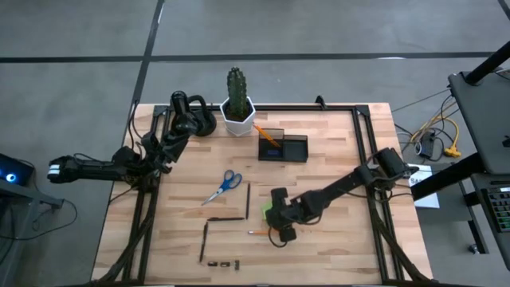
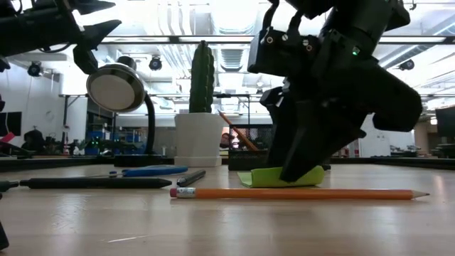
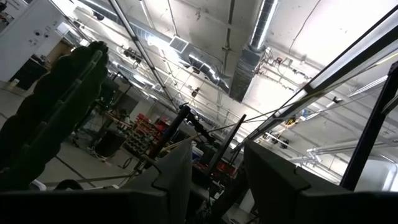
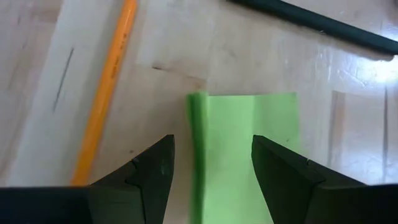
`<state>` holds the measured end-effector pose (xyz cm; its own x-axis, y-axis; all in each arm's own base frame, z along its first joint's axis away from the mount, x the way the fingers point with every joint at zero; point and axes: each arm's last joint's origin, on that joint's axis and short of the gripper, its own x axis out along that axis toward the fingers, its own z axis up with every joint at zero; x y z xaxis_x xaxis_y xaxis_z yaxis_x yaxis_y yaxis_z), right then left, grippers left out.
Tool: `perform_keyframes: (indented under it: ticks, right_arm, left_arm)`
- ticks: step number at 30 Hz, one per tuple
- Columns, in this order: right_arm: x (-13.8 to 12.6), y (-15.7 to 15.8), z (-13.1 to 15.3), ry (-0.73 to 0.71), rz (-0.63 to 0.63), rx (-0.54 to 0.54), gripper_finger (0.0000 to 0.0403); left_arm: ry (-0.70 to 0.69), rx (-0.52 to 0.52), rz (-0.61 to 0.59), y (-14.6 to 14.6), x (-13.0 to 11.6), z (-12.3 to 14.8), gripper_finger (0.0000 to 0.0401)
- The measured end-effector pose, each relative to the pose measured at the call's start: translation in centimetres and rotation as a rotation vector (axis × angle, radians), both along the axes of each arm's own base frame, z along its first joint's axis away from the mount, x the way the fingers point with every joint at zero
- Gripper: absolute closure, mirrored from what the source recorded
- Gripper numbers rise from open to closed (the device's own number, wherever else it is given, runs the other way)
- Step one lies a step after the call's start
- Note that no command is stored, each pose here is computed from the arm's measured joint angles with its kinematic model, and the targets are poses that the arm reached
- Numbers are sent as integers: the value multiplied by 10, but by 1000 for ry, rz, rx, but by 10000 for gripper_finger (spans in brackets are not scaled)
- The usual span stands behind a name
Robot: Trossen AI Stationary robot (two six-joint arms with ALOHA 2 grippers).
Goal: Pick and place office supplies into organizer
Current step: Put the sticky note into the right section of the desk organizer
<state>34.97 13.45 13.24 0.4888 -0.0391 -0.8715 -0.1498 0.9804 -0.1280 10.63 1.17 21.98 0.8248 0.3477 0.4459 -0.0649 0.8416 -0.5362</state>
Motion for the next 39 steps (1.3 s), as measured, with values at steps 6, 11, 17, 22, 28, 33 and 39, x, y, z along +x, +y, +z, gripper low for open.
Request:
perform_keyframes:
  ticks: [6, 11, 17, 22, 28, 33, 39]
  right_arm:
    - [2, -4, 0, 6, 38, -15, 202]
    - [2, -6, -1, 20, 58, 10, 202]
    - [1, -7, -2, 33, 60, 19, 202]
    - [0, -10, -5, 43, 52, 17, 202]
    - [-1, -13, -7, 48, 48, 21, 202]
    - [0, -14, -7, 56, 59, 55, 202]
    - [0, -15, -7, 61, 61, 69, 202]
  left_arm:
    - [0, 0, 0, 0, 0, 0, 271]
    - [-1, 0, 0, 0, 0, 0, 271]
    - [-1, 1, 0, 0, 0, 0, 271]
    - [0, 1, 0, 0, 0, 0, 271]
    - [-1, 1, 0, 0, 0, 0, 271]
    - [-1, 1, 0, 0, 0, 0, 271]
    - [-1, 1, 1, 0, 0, 0, 271]
